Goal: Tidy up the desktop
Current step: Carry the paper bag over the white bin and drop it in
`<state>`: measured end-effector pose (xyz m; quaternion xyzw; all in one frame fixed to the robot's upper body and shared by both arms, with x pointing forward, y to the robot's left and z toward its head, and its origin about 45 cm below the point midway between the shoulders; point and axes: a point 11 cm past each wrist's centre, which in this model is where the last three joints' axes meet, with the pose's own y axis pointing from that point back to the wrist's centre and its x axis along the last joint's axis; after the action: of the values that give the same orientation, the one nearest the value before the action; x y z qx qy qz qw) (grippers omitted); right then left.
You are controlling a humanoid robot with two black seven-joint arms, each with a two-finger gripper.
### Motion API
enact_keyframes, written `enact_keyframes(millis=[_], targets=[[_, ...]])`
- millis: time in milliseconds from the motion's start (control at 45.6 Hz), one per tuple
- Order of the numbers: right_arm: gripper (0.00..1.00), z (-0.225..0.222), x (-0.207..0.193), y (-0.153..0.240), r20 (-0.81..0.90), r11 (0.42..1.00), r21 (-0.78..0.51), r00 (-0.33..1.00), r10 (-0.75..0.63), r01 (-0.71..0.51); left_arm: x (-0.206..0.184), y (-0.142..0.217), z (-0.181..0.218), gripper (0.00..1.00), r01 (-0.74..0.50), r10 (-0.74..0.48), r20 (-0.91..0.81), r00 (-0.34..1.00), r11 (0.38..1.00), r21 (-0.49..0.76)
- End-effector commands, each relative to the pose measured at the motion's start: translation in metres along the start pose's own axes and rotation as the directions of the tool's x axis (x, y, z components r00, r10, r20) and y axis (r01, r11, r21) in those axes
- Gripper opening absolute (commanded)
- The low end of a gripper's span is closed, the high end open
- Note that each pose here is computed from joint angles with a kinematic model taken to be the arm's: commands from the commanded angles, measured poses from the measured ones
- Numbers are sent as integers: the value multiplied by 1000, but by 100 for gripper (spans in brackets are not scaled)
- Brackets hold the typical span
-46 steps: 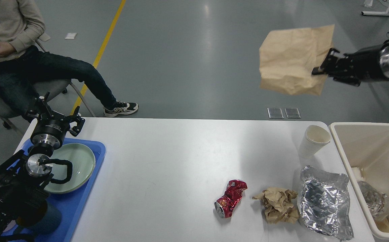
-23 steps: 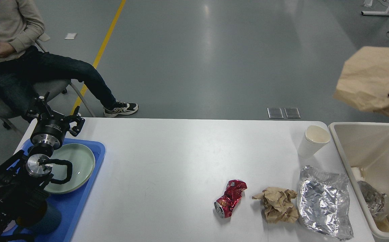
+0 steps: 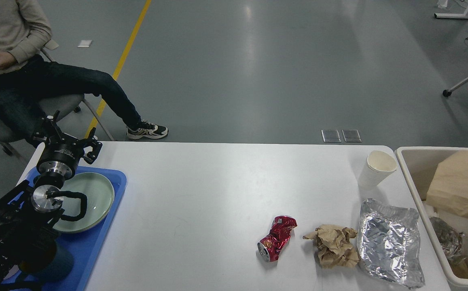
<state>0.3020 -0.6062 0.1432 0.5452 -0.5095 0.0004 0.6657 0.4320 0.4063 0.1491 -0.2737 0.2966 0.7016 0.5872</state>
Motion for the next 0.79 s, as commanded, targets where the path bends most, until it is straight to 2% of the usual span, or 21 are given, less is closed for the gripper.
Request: enact_keyframes(millis=[0, 175, 351, 482, 636, 767], targets=[[100, -9, -8, -6, -21, 1000, 7, 1000, -7, 7, 0, 0, 0, 96, 0, 0, 0, 1000, 1000, 0], [100, -36, -14, -9, -79, 998, 44, 996, -38, 41, 0, 0, 0, 96, 1, -1, 0, 1000, 1000, 0], [100, -88, 2, -2, -363, 996, 57, 931, -38, 63, 0, 0, 0, 96, 0, 0, 0, 1000, 1000, 0], [100, -130, 15, 19, -516, 992, 59, 854, -64, 110, 0, 0, 0, 96, 0, 0, 0, 1000, 1000, 0], [100, -173, 24, 64, -589, 966, 9, 782, -205, 260, 0, 0, 0, 96, 0, 0, 0, 1000, 1000, 0], [100, -202, 30, 98, -575, 907, -56, 730, -371, 417, 0, 0, 0, 96, 1, -1, 0, 1000, 1000, 0]])
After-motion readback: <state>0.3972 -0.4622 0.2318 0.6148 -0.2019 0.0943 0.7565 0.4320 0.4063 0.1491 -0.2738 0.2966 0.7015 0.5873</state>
